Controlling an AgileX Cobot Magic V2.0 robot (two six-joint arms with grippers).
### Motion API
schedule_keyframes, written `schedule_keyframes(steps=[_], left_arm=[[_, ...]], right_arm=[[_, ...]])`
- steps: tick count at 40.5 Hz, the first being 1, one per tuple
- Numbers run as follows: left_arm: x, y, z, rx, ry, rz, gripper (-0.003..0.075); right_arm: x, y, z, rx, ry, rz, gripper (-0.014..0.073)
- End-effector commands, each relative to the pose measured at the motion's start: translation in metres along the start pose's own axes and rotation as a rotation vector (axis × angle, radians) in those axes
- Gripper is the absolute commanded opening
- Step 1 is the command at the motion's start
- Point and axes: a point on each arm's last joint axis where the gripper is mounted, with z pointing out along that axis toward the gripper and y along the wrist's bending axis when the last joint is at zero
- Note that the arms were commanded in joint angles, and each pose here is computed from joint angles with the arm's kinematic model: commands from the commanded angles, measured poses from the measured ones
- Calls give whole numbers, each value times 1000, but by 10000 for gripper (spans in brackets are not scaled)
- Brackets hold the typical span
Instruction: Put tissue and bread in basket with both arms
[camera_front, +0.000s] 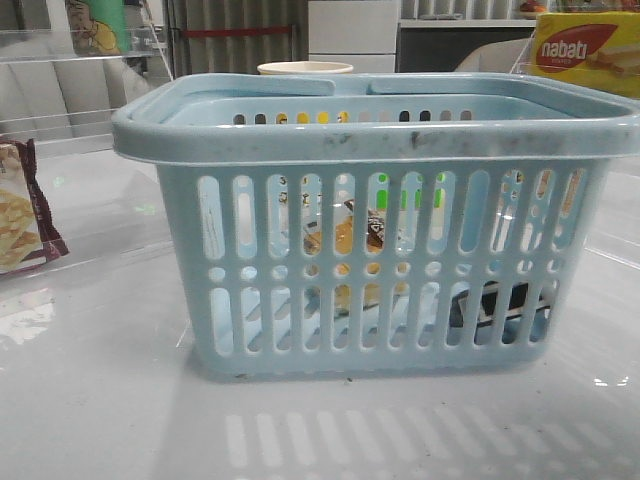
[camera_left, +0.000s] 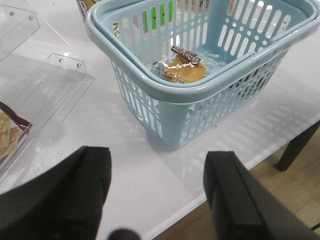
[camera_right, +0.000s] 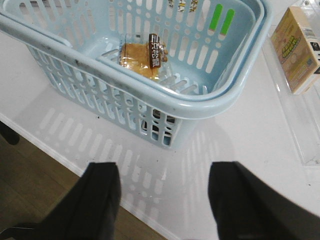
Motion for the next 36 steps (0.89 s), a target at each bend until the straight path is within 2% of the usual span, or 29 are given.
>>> schedule_keyframes(steps=[1, 4, 10, 17, 36], left_arm=[[-15, 0, -5, -1, -106, 5, 365], [-15, 0, -5, -3, -106, 7, 302], [-15, 2, -5, -20, -106, 27, 184], [-15, 3, -5, -32, -106, 41, 93], [-13, 3, -5, -32, -83, 38, 92]], right_arm=[[-13, -1, -6, 9, -91, -28, 365], [-13, -1, -6, 9, -91, -34, 278], [-13, -1, -6, 9, -90, -34, 167], [-13, -1, -6, 10, -90, -43, 53], [-12, -1, -6, 9, -85, -42, 57]])
